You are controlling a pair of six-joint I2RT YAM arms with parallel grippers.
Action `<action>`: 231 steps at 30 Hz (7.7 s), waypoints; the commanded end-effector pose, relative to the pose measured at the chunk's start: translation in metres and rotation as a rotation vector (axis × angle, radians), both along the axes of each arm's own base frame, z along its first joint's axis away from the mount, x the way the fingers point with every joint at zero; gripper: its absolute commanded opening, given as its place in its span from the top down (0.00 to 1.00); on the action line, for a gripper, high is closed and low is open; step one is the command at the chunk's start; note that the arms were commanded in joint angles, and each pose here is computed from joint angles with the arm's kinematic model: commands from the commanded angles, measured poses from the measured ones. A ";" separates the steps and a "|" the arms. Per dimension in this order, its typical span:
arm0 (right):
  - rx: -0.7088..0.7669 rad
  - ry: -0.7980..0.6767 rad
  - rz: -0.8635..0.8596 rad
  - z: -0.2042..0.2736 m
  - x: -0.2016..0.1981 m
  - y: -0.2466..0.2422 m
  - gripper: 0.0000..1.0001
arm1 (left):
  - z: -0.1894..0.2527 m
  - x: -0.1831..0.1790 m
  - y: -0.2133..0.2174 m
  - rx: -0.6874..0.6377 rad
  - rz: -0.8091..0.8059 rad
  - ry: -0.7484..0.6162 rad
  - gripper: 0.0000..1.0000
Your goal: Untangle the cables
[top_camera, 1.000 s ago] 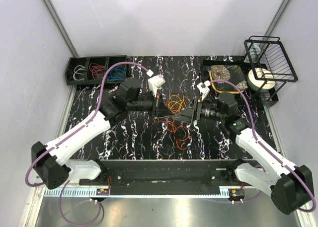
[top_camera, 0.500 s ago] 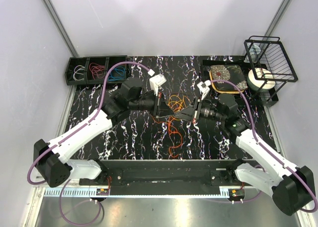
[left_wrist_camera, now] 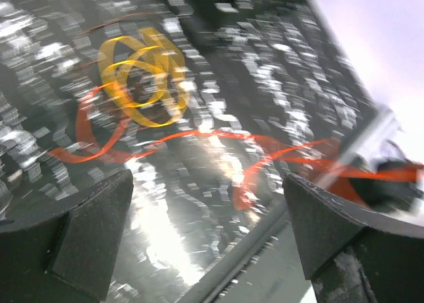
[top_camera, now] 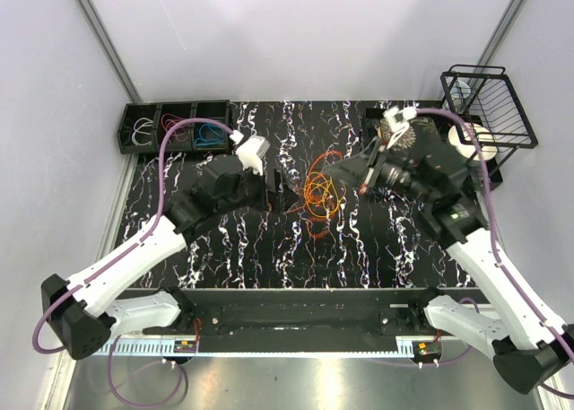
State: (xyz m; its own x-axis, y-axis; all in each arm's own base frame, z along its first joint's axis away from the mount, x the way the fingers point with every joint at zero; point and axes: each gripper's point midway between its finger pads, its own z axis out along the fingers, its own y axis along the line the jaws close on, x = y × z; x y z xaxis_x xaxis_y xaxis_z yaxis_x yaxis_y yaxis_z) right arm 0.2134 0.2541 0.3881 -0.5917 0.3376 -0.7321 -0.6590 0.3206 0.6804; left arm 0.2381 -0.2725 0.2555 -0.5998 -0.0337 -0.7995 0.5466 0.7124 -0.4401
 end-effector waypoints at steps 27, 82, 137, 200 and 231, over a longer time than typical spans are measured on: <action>-0.123 0.113 -0.214 -0.071 -0.016 -0.044 1.00 | -0.160 0.105 -0.006 0.150 0.432 0.408 0.24; -0.027 0.250 -0.007 -0.091 0.012 0.010 1.00 | 0.045 0.066 -0.011 0.096 0.170 -0.190 1.00; -0.153 0.531 -0.045 -0.249 0.037 0.022 1.00 | -0.124 -0.008 -0.057 -0.066 -0.148 0.171 0.59; -0.519 0.640 -0.351 -0.314 0.044 -0.024 0.38 | -0.223 -0.005 -0.022 0.590 0.159 0.244 0.21; -0.328 0.384 -0.407 -0.285 0.048 -0.036 0.38 | -0.141 0.010 -0.013 0.652 0.164 0.240 1.00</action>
